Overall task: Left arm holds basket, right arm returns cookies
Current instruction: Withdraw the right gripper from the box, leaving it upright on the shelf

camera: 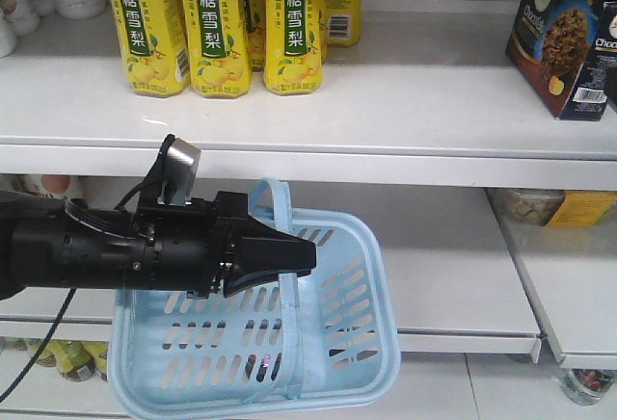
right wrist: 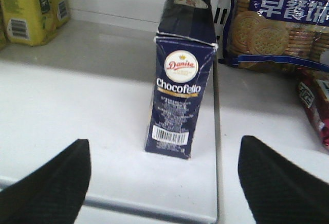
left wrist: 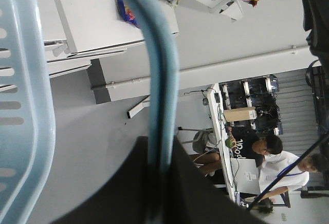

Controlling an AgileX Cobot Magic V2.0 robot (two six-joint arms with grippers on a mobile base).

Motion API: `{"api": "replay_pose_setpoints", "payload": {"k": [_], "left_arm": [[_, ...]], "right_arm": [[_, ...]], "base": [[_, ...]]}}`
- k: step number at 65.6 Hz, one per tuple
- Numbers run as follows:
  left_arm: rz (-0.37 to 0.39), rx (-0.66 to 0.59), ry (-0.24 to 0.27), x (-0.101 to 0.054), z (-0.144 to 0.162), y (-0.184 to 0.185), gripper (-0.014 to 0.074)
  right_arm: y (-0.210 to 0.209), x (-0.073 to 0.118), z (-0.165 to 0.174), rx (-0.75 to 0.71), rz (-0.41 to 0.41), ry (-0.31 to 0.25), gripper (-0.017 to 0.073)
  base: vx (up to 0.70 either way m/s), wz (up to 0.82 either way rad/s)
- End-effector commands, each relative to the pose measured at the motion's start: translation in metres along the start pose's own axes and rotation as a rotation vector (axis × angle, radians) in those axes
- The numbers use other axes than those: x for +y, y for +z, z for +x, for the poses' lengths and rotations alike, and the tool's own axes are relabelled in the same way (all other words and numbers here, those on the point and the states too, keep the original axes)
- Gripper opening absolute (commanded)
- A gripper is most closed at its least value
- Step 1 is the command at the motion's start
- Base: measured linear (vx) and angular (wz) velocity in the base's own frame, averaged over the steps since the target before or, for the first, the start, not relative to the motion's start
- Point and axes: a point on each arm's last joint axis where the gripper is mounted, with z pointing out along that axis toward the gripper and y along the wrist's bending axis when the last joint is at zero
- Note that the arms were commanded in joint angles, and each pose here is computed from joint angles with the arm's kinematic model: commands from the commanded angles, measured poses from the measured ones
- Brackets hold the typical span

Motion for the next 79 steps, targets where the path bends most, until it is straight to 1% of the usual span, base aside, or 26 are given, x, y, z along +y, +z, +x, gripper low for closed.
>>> {"api": "replay_pose_setpoints", "payload": {"k": [1,5,8,14,28,45,50,58,68,79], "left_arm": [[0.138,-0.045,0.013,-0.03,-0.005,-0.006,-0.0003],[0.138,-0.045,0.013,-0.03,-0.005,-0.006,-0.0003],[0.138,-0.045,0.013,-0.03,-0.005,-0.006,-0.0003],[0.138,-0.045,0.013,-0.03,-0.005,-0.006,-0.0003],[0.138,-0.045,0.013,-0.03,-0.005,-0.006,-0.0003],[0.138,-0.045,0.013,-0.03,-0.005,-0.006,-0.0003],[0.138,-0.045,0.013,-0.03,-0.005,-0.006,-0.0003],[0.138,-0.045,0.013,-0.03,-0.005,-0.006,-0.0003],[0.138,-0.045,0.013,-0.03,-0.005,-0.006,-0.0003],[0.138,-0.045,0.013,-0.03,-0.005,-0.006,-0.0003]], "right_arm": [[-0.021,-0.002,-0.008,-0.069,0.05,-0.076,0.0536],[-0.03,-0.002,-0.005,-0.048,0.063,-0.123,0.0536],[-0.036,-0.003,-0.004,-0.033,0.075,-0.144,0.0536],[-0.049,-0.003,-0.003,-0.029,0.097,-0.157,0.0536],[-0.077,0.001,0.005,0.007,0.103,-0.111,0.0536],[-0.116,0.009,0.015,-0.055,0.095,-0.048,0.0536],[-0.121,0.011,0.028,-0.108,0.106,-0.039,0.0536],[-0.119,0.015,0.06,-0.168,0.122,-0.041,0.0536],[-0.109,0.02,0.109,-0.213,0.135,-0.039,0.0536],[-0.097,0.022,0.148,-0.331,0.167,-0.047,0.0536]], "base": [[0.0,0.0],[0.0,0.0],[0.0,0.0],[0.0,0.0],[0.0,0.0],[0.0,0.0],[0.0,0.0],[0.0,0.0],[0.0,0.0],[0.0,0.0]]}}
